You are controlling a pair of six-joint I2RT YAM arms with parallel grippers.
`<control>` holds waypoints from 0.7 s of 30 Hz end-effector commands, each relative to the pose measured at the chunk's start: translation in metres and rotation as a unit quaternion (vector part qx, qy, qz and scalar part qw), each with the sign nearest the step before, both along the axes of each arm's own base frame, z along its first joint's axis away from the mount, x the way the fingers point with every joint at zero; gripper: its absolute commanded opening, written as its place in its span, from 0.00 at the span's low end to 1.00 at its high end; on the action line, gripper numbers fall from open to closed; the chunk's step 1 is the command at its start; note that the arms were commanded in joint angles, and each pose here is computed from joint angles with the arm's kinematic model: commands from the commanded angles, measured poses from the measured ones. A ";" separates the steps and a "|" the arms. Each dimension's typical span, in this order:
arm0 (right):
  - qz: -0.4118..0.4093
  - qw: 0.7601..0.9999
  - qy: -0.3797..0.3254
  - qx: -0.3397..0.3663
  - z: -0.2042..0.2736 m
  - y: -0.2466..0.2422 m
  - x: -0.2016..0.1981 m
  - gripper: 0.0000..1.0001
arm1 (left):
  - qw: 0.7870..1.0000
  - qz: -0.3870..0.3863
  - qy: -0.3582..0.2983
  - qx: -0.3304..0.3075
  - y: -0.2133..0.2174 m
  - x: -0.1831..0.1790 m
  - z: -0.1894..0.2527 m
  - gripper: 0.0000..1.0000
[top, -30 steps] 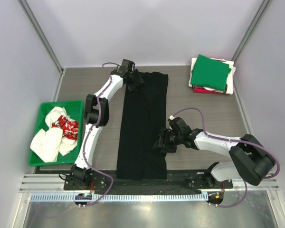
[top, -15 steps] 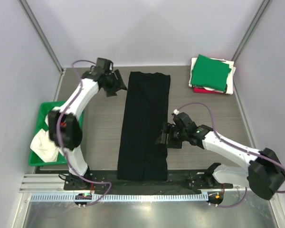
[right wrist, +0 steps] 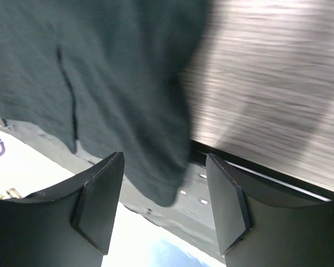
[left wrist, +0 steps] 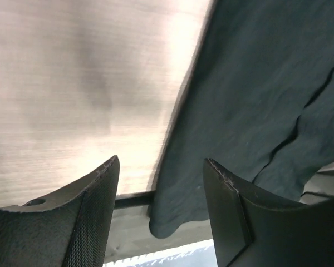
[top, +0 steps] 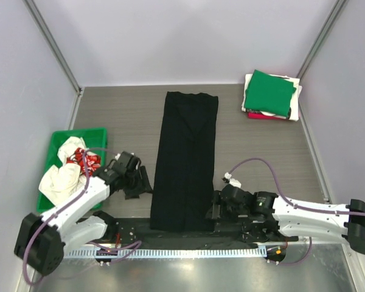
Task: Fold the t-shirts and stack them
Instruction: Fold the tshirt
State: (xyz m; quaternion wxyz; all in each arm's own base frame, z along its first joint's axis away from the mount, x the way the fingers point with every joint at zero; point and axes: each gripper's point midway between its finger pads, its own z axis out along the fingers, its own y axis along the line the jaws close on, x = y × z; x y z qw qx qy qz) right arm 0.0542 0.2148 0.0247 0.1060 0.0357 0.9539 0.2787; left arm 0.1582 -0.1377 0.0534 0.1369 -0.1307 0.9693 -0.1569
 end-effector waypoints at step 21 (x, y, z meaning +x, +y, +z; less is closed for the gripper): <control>-0.021 0.999 0.037 0.024 -0.002 0.017 -0.033 0.52 | 0.994 0.014 0.034 -0.103 -0.029 -0.084 -0.025 0.45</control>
